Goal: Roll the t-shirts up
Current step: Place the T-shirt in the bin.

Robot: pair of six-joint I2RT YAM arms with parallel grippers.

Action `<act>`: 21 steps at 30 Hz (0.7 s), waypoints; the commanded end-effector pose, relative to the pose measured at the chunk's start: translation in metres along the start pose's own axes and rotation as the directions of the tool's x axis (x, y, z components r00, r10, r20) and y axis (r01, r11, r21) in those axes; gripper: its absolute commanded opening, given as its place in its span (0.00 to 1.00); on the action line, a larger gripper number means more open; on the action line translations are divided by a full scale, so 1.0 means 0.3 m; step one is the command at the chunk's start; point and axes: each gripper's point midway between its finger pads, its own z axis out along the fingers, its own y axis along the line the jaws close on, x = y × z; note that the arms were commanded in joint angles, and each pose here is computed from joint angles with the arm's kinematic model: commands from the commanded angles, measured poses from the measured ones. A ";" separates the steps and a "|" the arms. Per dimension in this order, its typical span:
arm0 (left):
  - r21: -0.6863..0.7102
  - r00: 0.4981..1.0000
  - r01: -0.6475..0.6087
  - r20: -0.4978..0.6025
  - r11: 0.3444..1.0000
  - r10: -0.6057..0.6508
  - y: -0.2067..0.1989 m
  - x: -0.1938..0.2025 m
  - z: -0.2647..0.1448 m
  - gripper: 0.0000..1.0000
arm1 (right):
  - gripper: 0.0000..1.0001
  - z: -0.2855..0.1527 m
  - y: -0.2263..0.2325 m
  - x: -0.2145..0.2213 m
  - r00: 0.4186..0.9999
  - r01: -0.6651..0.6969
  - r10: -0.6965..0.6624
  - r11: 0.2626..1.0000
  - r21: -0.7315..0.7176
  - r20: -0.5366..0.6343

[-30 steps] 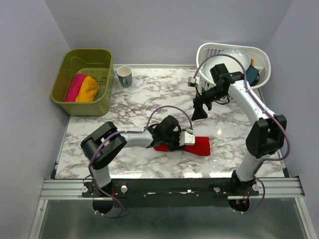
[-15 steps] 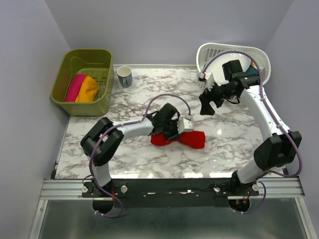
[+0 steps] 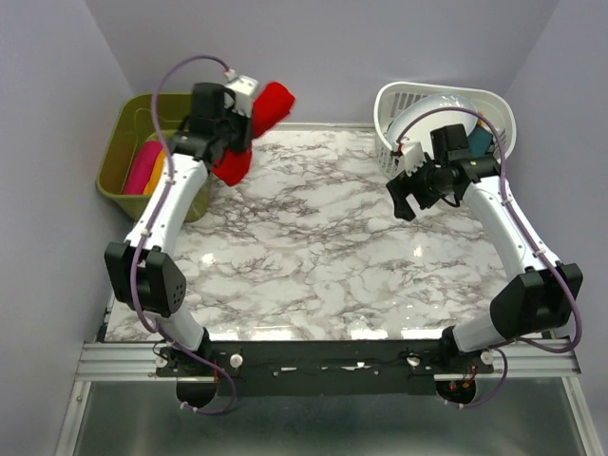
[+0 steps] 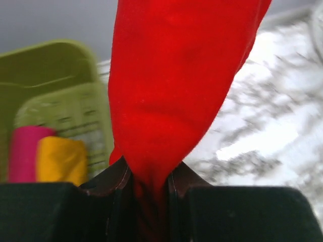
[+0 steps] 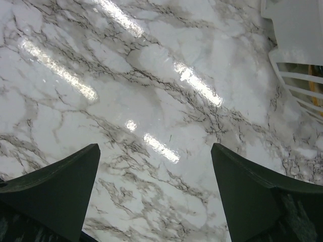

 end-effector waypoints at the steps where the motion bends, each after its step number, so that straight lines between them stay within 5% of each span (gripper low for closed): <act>1: -0.280 0.992 0.126 0.011 0.952 -0.128 0.318 -0.064 -0.158 0.00 | 1.00 0.033 -0.040 0.017 0.999 -0.032 0.033 0.998 0.059 -0.014; 8: -0.512 0.973 0.165 -0.054 0.843 -0.223 0.593 0.028 -0.178 0.00 | 1.00 0.097 -0.042 0.051 0.996 -0.050 0.052 0.998 0.032 -0.068; 14: -0.574 0.918 0.235 -0.134 0.784 -0.373 0.611 0.249 -0.048 0.00 | 1.00 0.127 -0.045 0.037 0.995 -0.058 0.057 0.998 0.001 -0.086; 21: -0.566 0.897 0.246 -0.175 0.787 -0.406 0.655 0.325 0.070 0.00 | 1.00 0.136 -0.059 0.056 0.992 -0.038 0.039 0.999 0.011 -0.122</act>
